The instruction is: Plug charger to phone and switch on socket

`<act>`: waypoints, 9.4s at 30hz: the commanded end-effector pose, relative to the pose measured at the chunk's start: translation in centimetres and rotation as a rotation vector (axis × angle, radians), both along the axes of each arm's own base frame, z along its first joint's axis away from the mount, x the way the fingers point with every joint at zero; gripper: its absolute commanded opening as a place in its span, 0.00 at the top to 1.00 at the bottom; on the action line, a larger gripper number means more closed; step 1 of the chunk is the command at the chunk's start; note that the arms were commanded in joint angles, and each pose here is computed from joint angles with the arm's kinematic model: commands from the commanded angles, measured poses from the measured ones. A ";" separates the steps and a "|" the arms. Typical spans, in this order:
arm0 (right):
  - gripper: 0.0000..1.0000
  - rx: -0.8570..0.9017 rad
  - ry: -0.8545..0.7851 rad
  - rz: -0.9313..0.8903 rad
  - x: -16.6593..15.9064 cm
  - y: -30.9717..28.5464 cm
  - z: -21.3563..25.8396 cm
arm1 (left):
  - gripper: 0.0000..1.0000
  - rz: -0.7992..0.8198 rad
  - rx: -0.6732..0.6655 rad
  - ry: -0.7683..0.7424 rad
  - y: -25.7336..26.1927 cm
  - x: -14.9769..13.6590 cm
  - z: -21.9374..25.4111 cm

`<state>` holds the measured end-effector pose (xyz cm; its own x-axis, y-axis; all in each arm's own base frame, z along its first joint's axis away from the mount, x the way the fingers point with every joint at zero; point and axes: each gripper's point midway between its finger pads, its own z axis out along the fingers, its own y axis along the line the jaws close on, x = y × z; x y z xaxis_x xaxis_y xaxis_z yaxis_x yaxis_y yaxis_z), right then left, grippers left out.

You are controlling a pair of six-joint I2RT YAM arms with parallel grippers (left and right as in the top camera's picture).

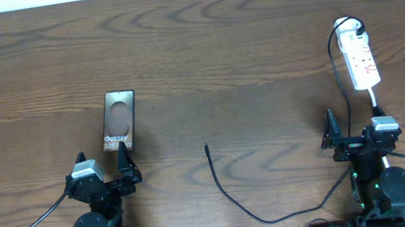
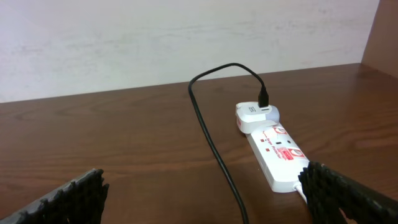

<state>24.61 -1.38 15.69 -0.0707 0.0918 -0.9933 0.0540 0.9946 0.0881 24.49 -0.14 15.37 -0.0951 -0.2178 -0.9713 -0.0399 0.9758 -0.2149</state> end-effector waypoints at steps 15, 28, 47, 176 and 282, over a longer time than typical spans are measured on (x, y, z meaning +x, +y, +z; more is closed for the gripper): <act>0.01 -0.012 0.007 0.004 0.0 0.0 -0.2 | 0.11 0.012 0.014 0.074 0.3 -0.1 -2.2; 0.01 -0.012 0.007 0.004 0.0 0.0 -0.2 | 0.11 0.012 0.014 0.074 0.3 -0.1 -2.2; 0.01 -0.012 0.007 0.004 0.0 0.0 -0.2 | 0.10 0.012 0.014 0.074 0.3 -0.1 -2.2; 0.01 -0.012 0.007 0.004 0.0 0.0 -0.2 | 0.02 -0.156 0.284 1.135 -0.6 15.4 1.2; 0.01 -0.012 0.007 0.004 0.0 0.0 -0.2 | 0.02 -0.256 0.157 1.393 -0.2 12.9 -14.4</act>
